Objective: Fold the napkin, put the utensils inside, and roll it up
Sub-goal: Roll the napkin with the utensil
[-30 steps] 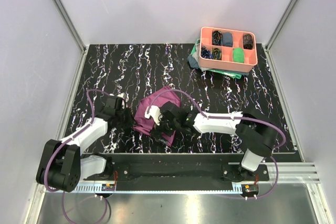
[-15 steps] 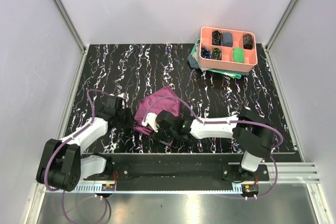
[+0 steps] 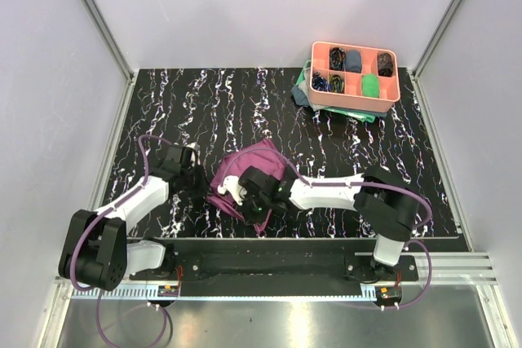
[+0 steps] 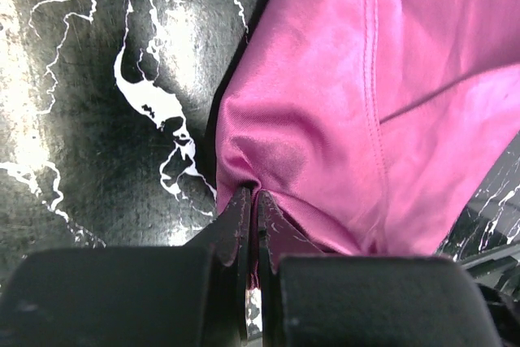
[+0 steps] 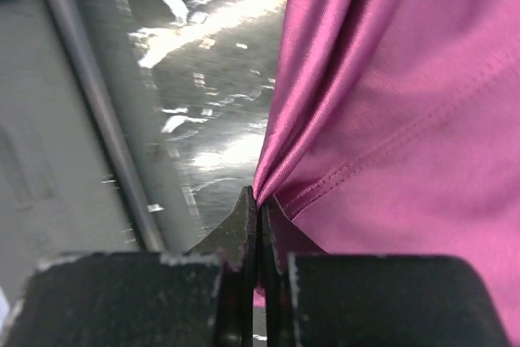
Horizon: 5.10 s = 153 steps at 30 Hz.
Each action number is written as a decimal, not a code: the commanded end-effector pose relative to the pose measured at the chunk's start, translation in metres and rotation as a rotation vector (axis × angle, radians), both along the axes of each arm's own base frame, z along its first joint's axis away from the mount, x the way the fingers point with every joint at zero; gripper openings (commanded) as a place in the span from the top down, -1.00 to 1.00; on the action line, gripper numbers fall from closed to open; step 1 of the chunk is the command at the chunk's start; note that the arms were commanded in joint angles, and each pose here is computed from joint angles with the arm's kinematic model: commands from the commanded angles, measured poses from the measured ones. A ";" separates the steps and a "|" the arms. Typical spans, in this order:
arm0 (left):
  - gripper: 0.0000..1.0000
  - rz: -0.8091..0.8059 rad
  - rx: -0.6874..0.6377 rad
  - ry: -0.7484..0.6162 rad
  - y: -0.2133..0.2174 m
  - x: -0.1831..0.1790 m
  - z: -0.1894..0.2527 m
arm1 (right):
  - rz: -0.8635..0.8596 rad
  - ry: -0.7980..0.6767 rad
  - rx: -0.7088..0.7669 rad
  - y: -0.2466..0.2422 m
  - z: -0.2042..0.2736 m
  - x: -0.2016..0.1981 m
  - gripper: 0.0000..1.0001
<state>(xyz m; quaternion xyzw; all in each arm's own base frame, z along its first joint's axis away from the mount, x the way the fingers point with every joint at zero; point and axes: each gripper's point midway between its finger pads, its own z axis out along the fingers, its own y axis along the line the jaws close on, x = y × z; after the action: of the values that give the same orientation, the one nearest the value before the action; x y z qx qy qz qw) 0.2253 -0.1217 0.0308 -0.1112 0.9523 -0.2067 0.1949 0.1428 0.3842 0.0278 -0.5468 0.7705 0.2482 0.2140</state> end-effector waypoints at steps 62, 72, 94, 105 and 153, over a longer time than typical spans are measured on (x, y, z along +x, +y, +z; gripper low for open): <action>1.00 -0.072 0.046 0.060 -0.001 0.013 -0.001 | -0.151 0.313 -0.033 0.006 0.031 -0.047 -0.34; 1.00 -0.076 0.048 0.060 -0.001 0.013 -0.001 | -0.208 0.311 -0.025 -0.018 0.039 -0.019 -0.34; 1.00 -0.095 0.032 0.093 -0.006 0.013 -0.003 | -0.134 0.064 0.100 0.010 0.108 -0.003 -0.52; 1.00 -0.101 0.028 0.095 -0.007 0.014 -0.003 | -0.119 -0.206 0.092 0.051 0.068 0.053 -0.64; -0.73 -0.009 -0.012 -0.206 -0.001 0.030 0.033 | -0.151 0.420 0.095 0.018 -0.028 0.069 1.00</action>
<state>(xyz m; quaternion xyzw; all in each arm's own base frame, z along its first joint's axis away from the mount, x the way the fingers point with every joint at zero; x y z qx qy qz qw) 0.2481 -0.1239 0.0573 -0.0862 0.9415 -0.2133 0.2462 0.2147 0.4117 0.0268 -0.4378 0.8078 0.3683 0.1420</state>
